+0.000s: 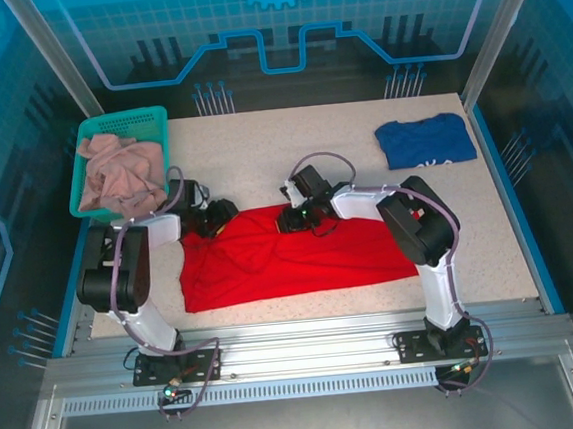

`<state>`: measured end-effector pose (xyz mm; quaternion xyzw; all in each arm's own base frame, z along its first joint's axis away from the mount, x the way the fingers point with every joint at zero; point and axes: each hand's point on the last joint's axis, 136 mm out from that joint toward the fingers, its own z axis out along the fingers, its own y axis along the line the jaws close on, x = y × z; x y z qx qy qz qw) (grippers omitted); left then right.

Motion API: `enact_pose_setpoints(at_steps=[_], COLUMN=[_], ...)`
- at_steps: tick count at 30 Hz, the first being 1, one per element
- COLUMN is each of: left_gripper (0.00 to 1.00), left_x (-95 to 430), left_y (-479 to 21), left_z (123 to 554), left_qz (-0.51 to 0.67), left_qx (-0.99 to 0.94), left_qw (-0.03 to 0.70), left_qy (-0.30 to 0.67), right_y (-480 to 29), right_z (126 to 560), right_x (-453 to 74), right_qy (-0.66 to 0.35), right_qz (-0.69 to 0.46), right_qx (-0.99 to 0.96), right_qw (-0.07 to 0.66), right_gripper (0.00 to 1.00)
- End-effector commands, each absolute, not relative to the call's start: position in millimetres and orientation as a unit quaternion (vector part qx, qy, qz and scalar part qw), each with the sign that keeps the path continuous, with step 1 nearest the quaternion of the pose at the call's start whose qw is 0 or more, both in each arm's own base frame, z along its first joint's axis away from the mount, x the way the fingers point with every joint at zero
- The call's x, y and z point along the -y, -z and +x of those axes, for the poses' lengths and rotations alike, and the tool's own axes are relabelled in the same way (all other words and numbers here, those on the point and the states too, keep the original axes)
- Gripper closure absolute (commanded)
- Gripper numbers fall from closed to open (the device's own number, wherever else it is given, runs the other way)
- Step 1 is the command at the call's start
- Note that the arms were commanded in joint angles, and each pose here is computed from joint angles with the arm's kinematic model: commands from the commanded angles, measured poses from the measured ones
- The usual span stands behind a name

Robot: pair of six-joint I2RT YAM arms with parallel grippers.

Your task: Fold the inside-out t-shirt

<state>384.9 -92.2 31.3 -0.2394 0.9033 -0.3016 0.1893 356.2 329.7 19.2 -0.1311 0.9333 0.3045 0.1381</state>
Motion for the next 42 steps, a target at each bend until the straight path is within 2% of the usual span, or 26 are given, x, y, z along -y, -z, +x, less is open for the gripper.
enact_pose_setpoints(at_steps=[1,8,13,16,20,25,30,35,38,42], left_gripper=[0.44,0.42,0.42,0.42,0.42,0.42,0.40,0.35,0.27,0.06], left_x=[61,70,114,132,131,117,108,70,44,14], left_y=[-14,-73,-93,-80,-45,-16,-53,-80,-76,-70], left_z=[364,377,370,357,335,320,332,324,309,295], left_qz=[-0.257,-0.221,-0.160,-0.147,-0.164,-0.179,-0.169,-0.204,-0.245,-0.280], left_qx=[-0.923,-0.906,-0.903,-0.912,-0.930,-0.942,-0.933,-0.923,-0.918,-0.915], left_qw=[0.178,0.247,0.242,0.207,0.149,0.128,0.189,0.255,0.256,0.255], left_qy=[0.225,0.264,0.316,0.321,0.293,0.255,0.254,0.203,0.179,0.140], right_y=[5,-14,-37,-55,-70,-85,-102,-106,-101,-98], right_z=[349,354,356,360,362,363,353,335,328,326], right_x=[-294,-308,-326,-328,-320,-303,-288,-261,-234,-209], right_qy=[-0.258,-0.289,-0.330,-0.343,-0.347,-0.336,-0.308,-0.253,-0.206,-0.197], right_qz=[-0.092,-0.119,-0.150,-0.155,-0.152,-0.150,-0.177,-0.204,-0.191,-0.162], right_qx=[-0.956,-0.944,-0.924,-0.916,-0.912,-0.913,-0.912,-0.918,-0.932,-0.941], right_qw=[0.100,0.106,0.120,0.138,0.155,0.176,0.204,0.227,0.227,0.221], right_gripper=[0.78,0.77,0.73,0.71,0.70,0.68,0.64,0.57,0.54,0.44])
